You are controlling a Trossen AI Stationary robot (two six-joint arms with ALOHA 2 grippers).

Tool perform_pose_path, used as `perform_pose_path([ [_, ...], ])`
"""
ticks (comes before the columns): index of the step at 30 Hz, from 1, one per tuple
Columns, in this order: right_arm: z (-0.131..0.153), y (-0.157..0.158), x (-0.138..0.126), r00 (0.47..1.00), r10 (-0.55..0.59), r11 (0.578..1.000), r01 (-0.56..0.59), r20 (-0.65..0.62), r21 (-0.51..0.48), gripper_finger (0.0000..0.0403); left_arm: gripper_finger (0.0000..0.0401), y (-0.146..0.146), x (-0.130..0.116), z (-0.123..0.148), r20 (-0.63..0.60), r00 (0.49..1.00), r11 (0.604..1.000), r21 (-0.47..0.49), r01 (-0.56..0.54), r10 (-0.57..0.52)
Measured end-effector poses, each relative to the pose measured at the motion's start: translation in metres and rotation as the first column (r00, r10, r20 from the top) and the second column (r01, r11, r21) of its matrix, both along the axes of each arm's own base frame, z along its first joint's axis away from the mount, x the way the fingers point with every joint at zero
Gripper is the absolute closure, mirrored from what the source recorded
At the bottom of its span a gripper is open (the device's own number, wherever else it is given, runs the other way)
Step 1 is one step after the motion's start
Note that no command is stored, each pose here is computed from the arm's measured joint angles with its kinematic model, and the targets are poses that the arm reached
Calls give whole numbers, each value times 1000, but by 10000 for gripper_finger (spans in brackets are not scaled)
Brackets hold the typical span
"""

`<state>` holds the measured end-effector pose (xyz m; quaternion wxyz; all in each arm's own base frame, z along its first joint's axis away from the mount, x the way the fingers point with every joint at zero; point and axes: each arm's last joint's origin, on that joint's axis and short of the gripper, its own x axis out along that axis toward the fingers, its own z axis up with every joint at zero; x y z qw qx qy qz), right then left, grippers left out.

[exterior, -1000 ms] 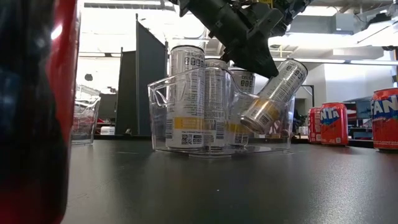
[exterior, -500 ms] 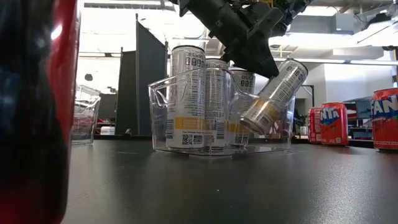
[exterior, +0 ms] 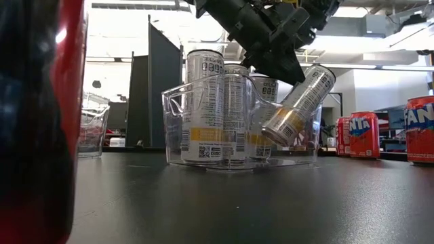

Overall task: Sort soda cans
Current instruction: Put the white soda can into the middle transparent bin

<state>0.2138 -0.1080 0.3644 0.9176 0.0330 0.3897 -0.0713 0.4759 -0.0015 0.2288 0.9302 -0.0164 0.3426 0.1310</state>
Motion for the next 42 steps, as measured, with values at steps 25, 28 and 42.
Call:
perform_pose_path([
  [25,-67,82,-7,860,-140,982,184,-490,42,161,299,0,0,0,8,1000,1000,-5,-5,5],
  [28,-82,86,-9,835,-162,976,214,-526,39,169,299,0,0,0,8,1000,1000,-5,-5,5],
  [42,-107,85,3,905,-106,989,139,-413,51,237,299,0,0,0,10,1000,1000,-6,-6,6],
])
